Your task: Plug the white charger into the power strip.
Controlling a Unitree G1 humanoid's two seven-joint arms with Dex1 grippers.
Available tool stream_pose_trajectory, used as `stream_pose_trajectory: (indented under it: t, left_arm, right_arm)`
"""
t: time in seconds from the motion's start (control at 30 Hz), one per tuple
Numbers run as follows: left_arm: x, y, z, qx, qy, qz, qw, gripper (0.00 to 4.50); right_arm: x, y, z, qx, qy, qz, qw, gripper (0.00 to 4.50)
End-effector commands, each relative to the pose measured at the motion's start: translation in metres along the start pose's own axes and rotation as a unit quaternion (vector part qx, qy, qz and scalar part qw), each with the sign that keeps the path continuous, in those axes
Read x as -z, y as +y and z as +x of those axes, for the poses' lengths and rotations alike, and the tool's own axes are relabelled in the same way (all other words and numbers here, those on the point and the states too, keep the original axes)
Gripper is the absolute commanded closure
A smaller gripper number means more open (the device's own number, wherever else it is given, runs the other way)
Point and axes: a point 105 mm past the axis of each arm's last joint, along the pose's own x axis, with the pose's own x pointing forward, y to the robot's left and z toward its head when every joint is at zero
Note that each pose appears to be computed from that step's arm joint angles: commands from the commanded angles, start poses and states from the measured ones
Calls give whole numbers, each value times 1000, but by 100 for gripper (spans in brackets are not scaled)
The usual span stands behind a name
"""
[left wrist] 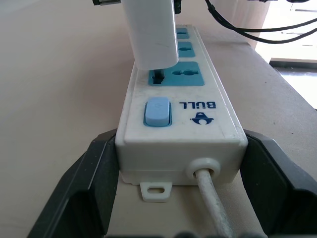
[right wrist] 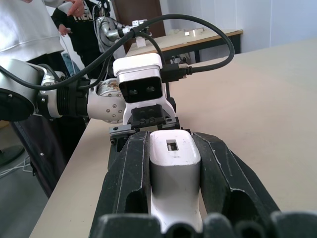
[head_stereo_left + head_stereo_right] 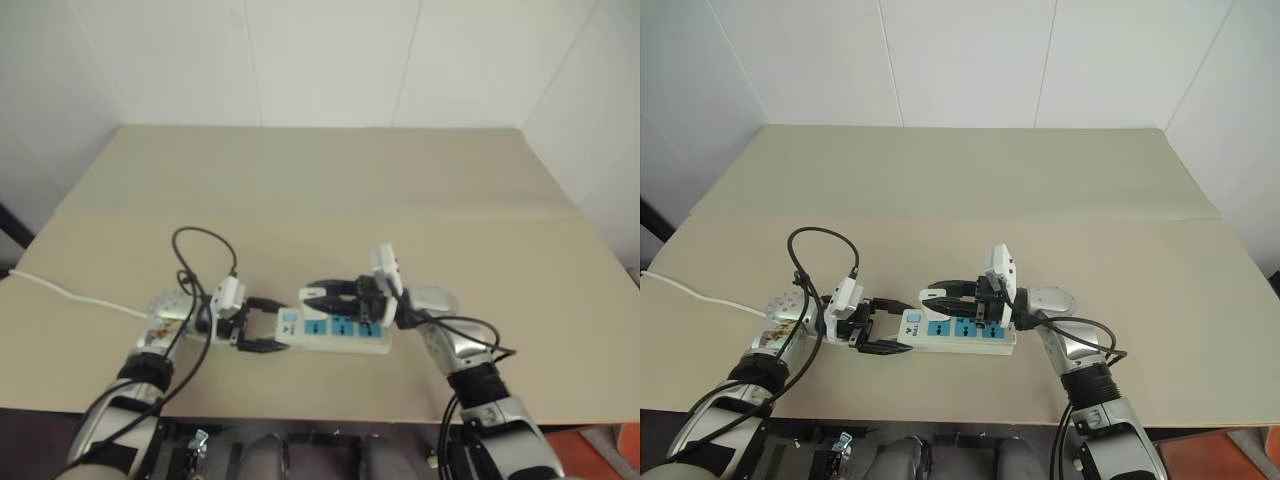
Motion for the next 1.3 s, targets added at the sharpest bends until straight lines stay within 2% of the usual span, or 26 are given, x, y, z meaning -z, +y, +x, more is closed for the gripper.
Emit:
stream_pose_trajectory:
  t: [0.03, 0.6, 0.87, 1.3]
  left_arm:
    - [2, -2, -1, 2, 3, 1, 1000, 125]
    - [2, -3, -2, 0, 2, 2, 1000, 125]
    - [2, -3, -2, 0, 1, 2, 1000, 125]
    - [2, -3, -3, -3, 1, 1, 1000, 125]
  right_arm:
    - [-4, 0, 1, 4, -4, -18, 1000, 339]
    - [0, 6, -11, 29, -3, -25, 999, 339]
    - [6, 19, -17, 1, 0, -40, 999, 339]
    - [31, 23, -11, -16, 56, -83, 995, 339]
